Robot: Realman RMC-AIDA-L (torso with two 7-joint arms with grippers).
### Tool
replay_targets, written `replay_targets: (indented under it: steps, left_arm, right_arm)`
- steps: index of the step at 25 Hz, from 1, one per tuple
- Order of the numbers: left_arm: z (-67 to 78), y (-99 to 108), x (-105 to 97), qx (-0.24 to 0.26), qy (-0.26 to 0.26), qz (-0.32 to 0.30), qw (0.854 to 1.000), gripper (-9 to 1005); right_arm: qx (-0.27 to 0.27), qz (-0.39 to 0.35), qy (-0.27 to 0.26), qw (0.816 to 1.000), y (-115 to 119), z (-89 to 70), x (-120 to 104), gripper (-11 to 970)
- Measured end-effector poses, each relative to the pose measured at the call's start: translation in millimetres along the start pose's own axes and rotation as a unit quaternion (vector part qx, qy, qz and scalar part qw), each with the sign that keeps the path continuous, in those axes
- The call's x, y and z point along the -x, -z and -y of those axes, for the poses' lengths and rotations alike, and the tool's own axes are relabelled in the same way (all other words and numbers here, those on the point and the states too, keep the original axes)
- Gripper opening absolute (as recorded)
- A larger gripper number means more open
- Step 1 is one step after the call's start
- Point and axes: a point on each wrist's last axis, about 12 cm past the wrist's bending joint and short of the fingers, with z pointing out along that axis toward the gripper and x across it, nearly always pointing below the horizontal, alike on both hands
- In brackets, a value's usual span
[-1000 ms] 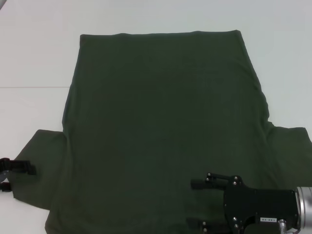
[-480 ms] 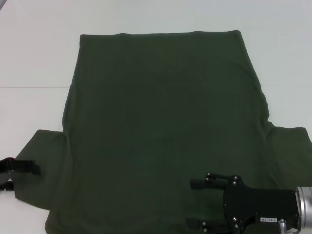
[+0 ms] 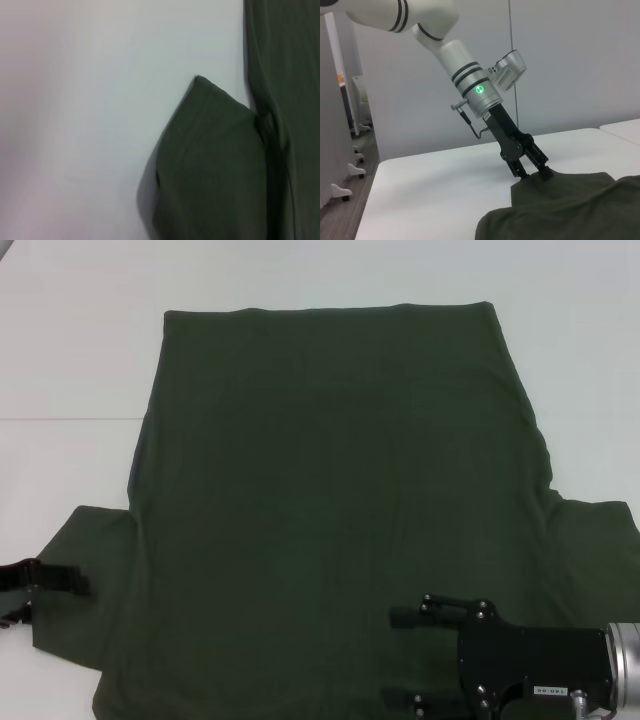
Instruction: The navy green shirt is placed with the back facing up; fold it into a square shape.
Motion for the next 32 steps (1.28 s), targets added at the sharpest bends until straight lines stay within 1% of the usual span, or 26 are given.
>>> replay_targets:
  steps: [8, 14, 24, 32]
  left_arm:
    - [-2.2, 0.2, -1.1, 0.005, -0.006, 0.001, 1.0, 814]
    - [-1.0, -1.1, -1.6, 0.005, -0.012, 0.002, 1.0, 627]
    - [-2.1, -0.9, -1.9, 0.007, -0.023, 0.004, 1.0, 144]
    - [2.4, -2.4, -1.7, 0.008, -0.038, 0.004, 0.999, 15]
  right_arm:
    - [0.002, 0.004, -0.002, 1.0, 0.3, -0.7, 0.7, 883]
    - [0.004, 0.008, -0.002, 1.0, 1.0, -1.0, 1.6, 883]
    - [0.003, 0.008, 0.0, 1.0, 1.4, -0.7, 1.7, 883]
    - [0.002, 0.004, 0.001, 1.0, 0.9, -0.4, 0.9, 883]
